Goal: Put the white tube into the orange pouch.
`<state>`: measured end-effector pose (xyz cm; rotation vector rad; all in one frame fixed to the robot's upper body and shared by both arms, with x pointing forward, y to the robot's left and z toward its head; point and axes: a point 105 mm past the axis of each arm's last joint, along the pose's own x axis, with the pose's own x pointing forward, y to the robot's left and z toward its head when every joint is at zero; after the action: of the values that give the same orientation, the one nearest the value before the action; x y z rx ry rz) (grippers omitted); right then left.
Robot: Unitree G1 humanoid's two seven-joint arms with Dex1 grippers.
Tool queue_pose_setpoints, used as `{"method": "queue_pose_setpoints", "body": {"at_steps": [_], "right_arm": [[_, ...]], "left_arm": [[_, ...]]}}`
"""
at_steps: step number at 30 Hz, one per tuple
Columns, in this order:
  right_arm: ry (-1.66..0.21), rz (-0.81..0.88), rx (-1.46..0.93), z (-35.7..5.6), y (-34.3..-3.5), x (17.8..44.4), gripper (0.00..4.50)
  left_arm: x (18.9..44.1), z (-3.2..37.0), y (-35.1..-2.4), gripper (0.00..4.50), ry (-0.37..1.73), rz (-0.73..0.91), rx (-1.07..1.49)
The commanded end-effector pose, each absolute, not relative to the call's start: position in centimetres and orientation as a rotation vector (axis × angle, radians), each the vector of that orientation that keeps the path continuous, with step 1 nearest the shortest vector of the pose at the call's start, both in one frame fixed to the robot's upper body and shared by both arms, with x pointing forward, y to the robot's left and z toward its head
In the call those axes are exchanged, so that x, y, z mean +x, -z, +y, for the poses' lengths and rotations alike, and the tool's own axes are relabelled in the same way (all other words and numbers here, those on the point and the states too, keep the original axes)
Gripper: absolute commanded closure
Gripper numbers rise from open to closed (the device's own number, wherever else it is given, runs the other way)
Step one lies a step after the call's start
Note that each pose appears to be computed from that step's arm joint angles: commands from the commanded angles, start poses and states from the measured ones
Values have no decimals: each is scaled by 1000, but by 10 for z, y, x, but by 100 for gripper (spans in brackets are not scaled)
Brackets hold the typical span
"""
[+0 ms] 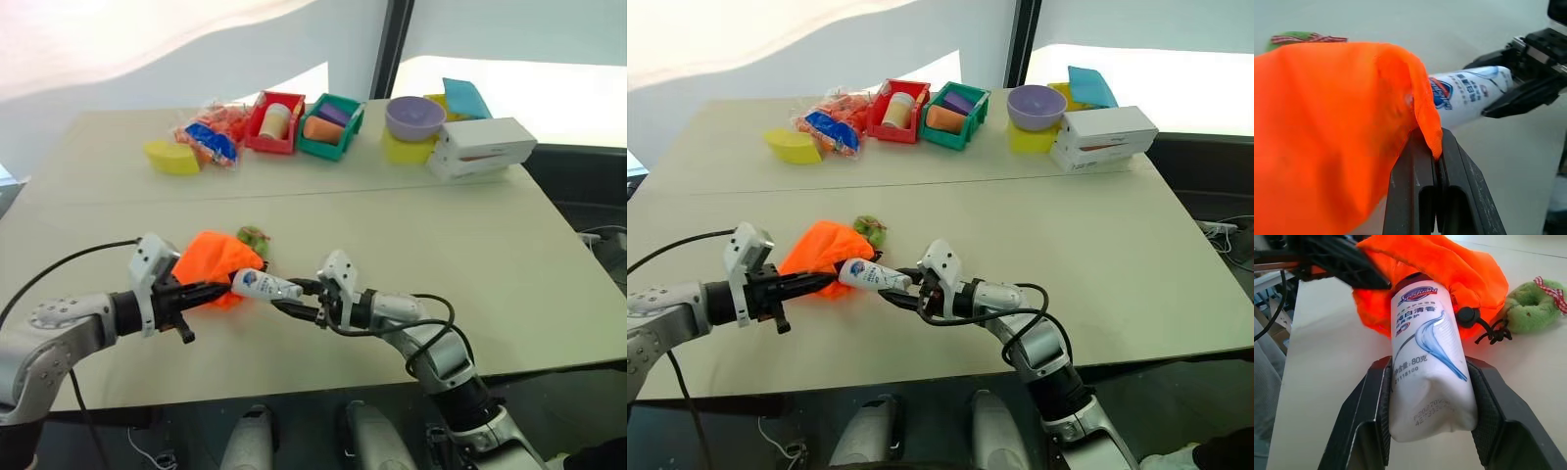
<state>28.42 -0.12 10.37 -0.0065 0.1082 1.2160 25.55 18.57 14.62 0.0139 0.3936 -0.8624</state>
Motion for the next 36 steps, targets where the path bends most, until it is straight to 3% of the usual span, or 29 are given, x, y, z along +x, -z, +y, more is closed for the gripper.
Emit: {"method": "queue_pose_setpoints", "body": {"at_steps": [1, 29, 35, 36], "right_arm": [[-1202, 22, -17, 6, -120, 288, 286], [-1159, 35, -184, 77, -128, 317, 286], [-1223, 40, -157, 64, -130, 306, 12], [-1230, 41, -151, 59, -130, 304, 5]], "left_arm": [[253, 175, -154, 450, 907, 372, 49], [236, 120, -137, 450, 1078, 387, 92], [243, 138, -136, 450, 1000, 380, 55], [245, 144, -136, 450, 979, 380, 45]]}}
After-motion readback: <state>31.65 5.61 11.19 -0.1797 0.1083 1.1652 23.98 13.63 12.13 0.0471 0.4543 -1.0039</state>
